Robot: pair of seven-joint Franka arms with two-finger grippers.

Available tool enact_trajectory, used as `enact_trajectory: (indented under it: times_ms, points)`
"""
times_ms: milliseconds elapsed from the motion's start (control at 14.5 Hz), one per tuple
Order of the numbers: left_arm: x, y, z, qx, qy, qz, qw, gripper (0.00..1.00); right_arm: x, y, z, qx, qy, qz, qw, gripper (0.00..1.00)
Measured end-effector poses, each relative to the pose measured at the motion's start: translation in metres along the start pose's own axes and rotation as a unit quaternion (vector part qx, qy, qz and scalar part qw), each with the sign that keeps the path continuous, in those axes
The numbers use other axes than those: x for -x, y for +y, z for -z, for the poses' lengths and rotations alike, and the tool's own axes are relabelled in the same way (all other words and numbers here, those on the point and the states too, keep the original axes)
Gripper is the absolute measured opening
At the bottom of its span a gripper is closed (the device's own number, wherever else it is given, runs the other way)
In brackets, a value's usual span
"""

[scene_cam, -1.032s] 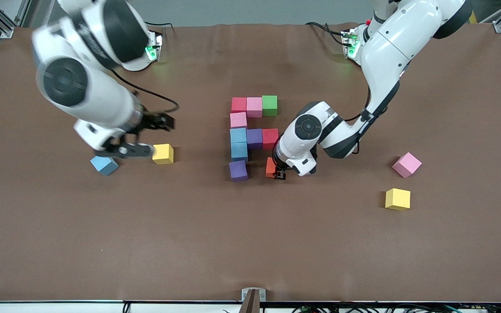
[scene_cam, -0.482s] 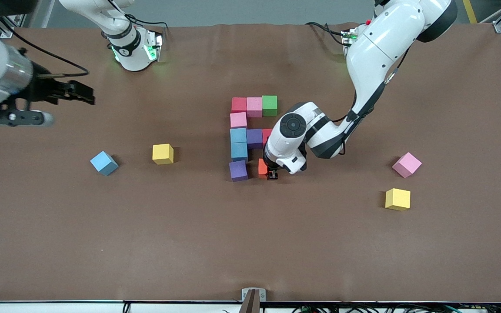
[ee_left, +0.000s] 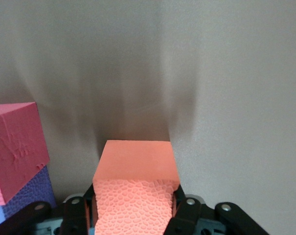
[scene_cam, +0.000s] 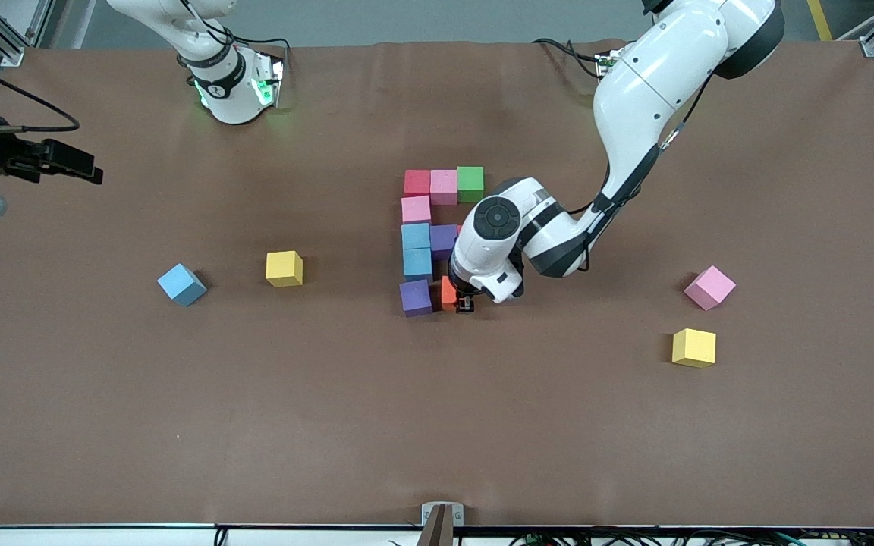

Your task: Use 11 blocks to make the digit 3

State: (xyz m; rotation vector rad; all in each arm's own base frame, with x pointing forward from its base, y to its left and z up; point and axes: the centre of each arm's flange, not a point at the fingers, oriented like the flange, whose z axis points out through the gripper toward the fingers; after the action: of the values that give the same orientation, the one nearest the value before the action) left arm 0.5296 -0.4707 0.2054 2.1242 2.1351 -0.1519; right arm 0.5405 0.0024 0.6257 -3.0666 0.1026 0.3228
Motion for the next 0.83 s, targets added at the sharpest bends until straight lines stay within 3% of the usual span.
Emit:
enact_trajectory:
  times_ms: [344,825]
  points:
    - [0.007,0.000,-0.002,0.001,-0.004,0.004,1.000,0.56,0.001,0.005,0.009,0.001,0.021,0.006,1.000,1.00]
    - [0.016,-0.003,-0.003,0.001,-0.007,0.000,1.000,0.56,0.004,0.007,0.035,0.010,0.077,0.004,0.997,1.00]
